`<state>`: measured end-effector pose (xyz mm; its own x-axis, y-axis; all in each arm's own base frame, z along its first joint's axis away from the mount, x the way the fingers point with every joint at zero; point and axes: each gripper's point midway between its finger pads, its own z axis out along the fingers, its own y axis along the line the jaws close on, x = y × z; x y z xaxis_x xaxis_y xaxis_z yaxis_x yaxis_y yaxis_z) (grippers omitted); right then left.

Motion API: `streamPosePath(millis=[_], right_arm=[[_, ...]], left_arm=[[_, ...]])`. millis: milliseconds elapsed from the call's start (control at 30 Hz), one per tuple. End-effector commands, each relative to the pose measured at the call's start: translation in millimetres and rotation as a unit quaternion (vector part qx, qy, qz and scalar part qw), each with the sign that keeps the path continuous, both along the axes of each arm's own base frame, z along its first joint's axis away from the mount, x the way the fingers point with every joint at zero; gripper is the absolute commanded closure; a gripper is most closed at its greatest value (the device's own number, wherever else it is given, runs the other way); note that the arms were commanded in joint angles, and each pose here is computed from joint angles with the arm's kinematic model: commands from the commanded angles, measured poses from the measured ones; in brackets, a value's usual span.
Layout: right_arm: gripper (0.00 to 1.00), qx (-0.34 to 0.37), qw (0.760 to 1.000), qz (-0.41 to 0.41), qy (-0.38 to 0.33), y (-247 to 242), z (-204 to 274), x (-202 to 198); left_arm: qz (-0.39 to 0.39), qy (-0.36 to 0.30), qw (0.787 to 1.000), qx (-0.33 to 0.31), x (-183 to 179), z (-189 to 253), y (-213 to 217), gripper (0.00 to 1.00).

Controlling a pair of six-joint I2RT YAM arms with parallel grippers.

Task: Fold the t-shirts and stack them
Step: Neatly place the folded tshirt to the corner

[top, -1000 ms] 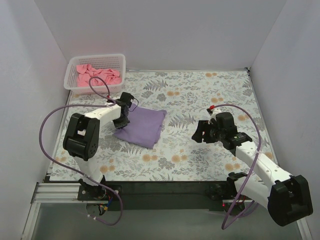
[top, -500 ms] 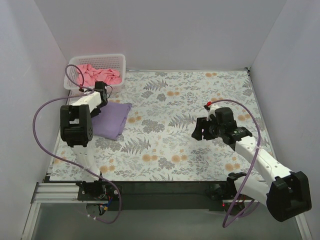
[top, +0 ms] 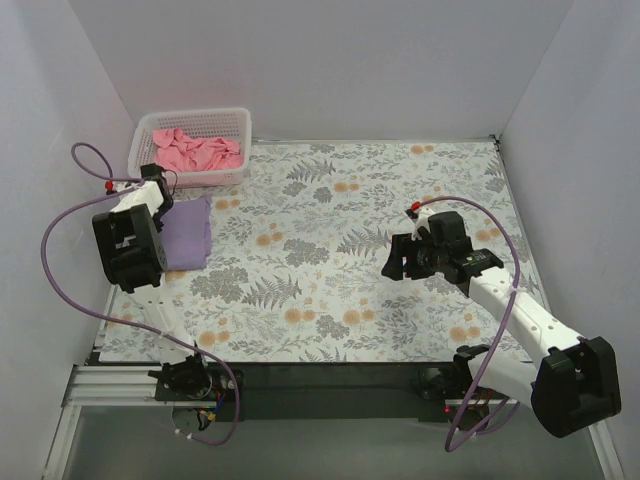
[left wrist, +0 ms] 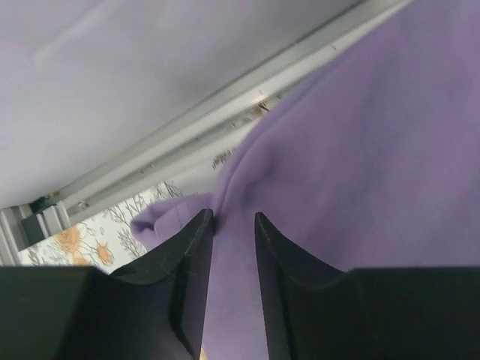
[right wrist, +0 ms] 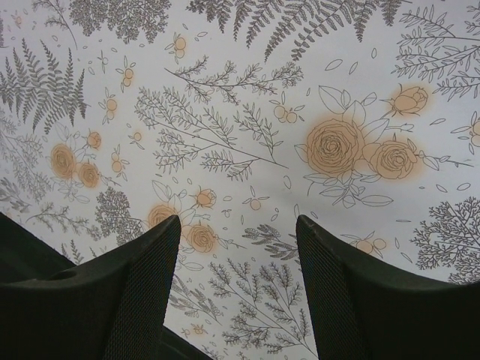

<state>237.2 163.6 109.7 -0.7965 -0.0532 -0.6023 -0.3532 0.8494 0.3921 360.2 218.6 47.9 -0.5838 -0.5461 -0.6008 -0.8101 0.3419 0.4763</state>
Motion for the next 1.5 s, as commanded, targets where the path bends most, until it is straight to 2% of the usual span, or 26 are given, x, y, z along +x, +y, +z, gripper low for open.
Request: streamPosePath(millis=[0,33,133,233,267,333,367,400,433,500,567,633,767,867,967,1000,1100,1133,1333,1467], right_arm=[[0.31,0.024,0.999,0.006,-0.022,8,25,4],[0.31,0.026,0.999,0.004,-0.025,7,27,3],[0.31,0.026,0.999,-0.001,-0.032,4,29,0],[0.31,0.024,0.999,-0.003,-0.036,1,29,-4],[0.31,0.024,0.999,-0.004,-0.038,0,30,-6],[0.31,0.023,0.999,-0.004,-0.039,-1,29,-8],[0.31,0.024,0.999,-0.005,-0.04,-2,29,-9],[0.31,0.025,0.999,-0.003,-0.04,-2,29,-10],[0.31,0.025,0.999,-0.002,-0.039,-2,28,-11],[0.31,0.027,0.999,-0.001,-0.04,-2,28,-13],[0.31,0.029,0.999,0.002,-0.041,-1,29,-14],[0.31,0.029,0.999,0.003,-0.043,-2,28,-15],[0.31,0.028,0.999,0.003,-0.045,-3,27,-18],[0.31,0.028,0.999,0.006,-0.04,-3,23,-20],[0.31,0.03,0.999,0.009,-0.034,-2,20,-23],[0.31,0.031,0.999,0.009,-0.033,-3,19,-24],[0.31,0.031,0.999,0.008,-0.03,-3,18,-25],[0.31,0.031,0.999,0.009,-0.03,-3,17,-25],[0.31,0.039,0.999,0.01,-0.027,0,19,-26],[0.31,0.045,0.998,0.008,-0.03,0,22,-28]], left_arm=[[-0.034,-0.084,0.996,-0.021,20,40,-20,0.71],[-0.042,-0.096,0.994,-0.027,23,44,-24,0.64],[-0.064,-0.123,0.989,-0.043,23,60,-40,0.55],[-0.114,-0.145,0.981,-0.065,28,76,-72,0.53],[-0.145,-0.16,0.974,-0.071,33,90,-93,0.53],[-0.19,-0.163,0.964,-0.09,35,90,-117,0.52],[-0.225,-0.176,0.951,-0.116,39,95,-144,0.52],[-0.237,-0.18,0.945,-0.133,40,93,-151,0.44],[-0.268,-0.17,0.937,-0.147,39,87,-173,0.33],[-0.309,-0.164,0.922,-0.168,42,81,-201,0.32],[-0.33,-0.143,0.917,-0.174,42,69,-215,0.32],[-0.332,-0.114,0.921,-0.171,41,51,-218,0.32],[-0.326,-0.069,0.931,-0.149,37,25,-212,0.44],[-0.311,-0.035,0.943,-0.116,33,8,-198,0.48],[-0.296,-0.001,0.952,-0.079,27,-6,-183,0.59],[-0.291,0.007,0.954,-0.074,24,-9,-180,0.63],[-0.282,0.031,0.958,-0.052,15,-13,-171,0.88],[-0.278,0.037,0.959,-0.048,11,-15,-169,0.92],[-0.259,0.064,0.964,0.009,-2,-11,-149,0.93],[-0.251,0.082,0.965,0.007,-12,-17,-147,0.92]])
